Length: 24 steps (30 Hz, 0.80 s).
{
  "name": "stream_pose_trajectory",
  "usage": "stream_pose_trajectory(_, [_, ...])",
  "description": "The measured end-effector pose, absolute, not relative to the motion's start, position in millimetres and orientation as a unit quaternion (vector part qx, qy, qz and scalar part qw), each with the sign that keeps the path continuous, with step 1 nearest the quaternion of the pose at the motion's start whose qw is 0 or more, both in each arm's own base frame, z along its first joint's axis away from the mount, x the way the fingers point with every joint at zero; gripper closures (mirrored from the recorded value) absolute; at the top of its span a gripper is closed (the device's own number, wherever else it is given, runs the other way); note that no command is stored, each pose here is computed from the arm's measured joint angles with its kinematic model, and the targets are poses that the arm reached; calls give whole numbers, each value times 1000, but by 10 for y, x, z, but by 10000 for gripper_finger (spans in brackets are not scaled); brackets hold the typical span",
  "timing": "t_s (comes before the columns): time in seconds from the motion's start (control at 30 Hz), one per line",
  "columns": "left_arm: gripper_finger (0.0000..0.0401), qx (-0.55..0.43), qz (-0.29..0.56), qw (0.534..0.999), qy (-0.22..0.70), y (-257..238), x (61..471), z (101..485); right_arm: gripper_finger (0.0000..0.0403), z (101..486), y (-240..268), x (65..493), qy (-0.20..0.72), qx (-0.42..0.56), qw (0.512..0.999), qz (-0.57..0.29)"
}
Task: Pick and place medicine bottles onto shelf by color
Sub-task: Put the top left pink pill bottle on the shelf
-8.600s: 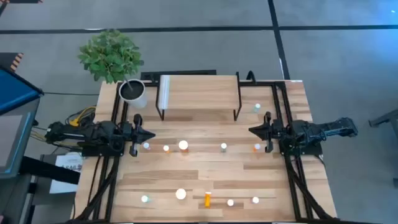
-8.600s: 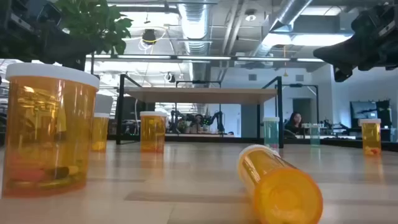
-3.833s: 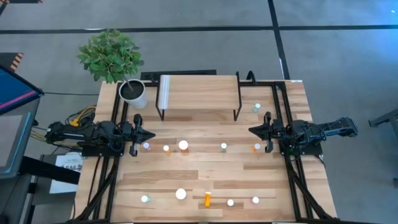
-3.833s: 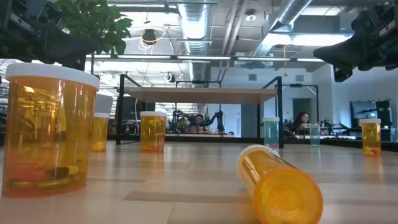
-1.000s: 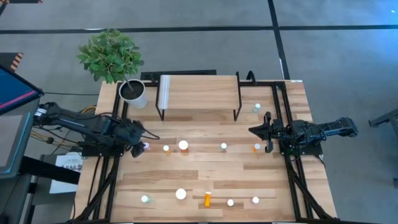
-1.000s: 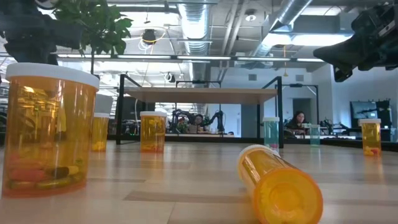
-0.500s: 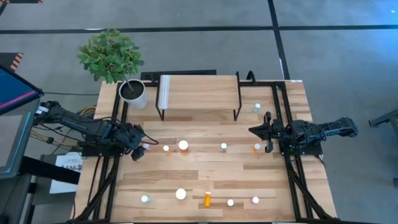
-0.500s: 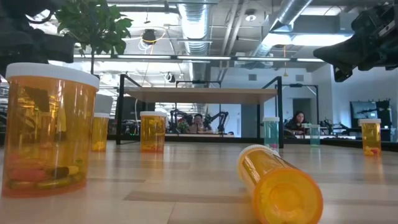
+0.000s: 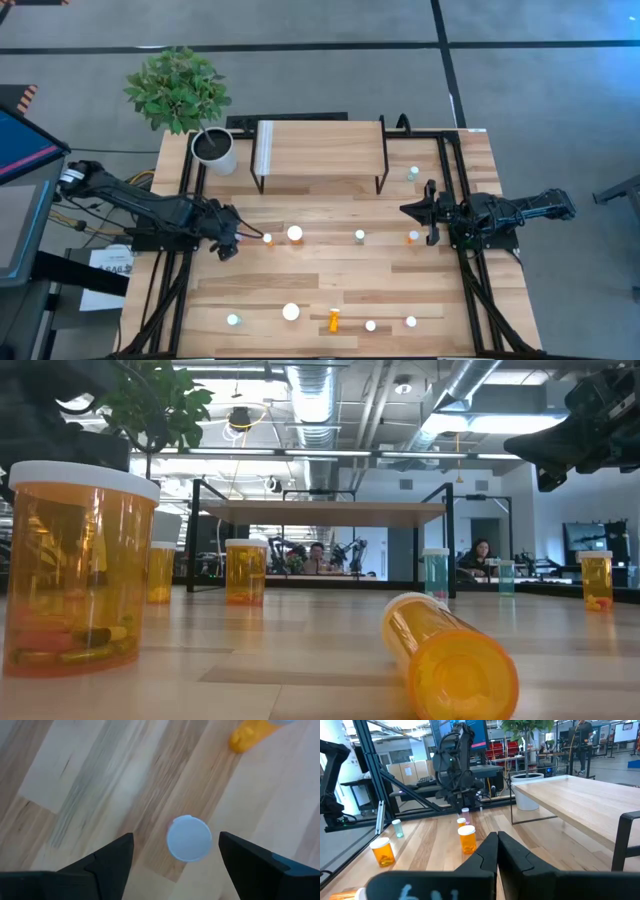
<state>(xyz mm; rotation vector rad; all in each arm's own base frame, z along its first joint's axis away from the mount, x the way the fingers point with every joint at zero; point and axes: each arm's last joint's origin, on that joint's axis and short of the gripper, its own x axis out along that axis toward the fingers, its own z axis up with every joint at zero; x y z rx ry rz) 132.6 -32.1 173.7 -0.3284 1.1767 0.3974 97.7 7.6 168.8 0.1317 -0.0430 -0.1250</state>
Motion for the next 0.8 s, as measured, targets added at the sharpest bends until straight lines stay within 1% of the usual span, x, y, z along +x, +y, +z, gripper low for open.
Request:
stream_pose_trajectory(0.13, [147, -152, 188, 798, 552, -323, 1334, 1725, 369, 1689, 76, 977, -22, 66, 996, -62])
stream_pose_trajectory(0.37, [230, -154, 186, 800, 549, -324, 1340, 1728, 369, 1689, 76, 977, -22, 66, 996, -62])
stream_pose_trajectory(0.53, [275, -152, 185, 800, 550, -324, 1339, 1728, 369, 1689, 76, 977, -22, 66, 996, -62])
stream_pose_trajectory(0.67, [301, -156, 181, 799, 551, -328, 1342, 1737, 369, 1688, 76, 977, -22, 66, 996, -62])
stream_pose_trajectory(0.8, [310, -167, 156, 805, 548, -342, 1396, 1853, 369, 1689, 76, 977, -22, 66, 996, -62])
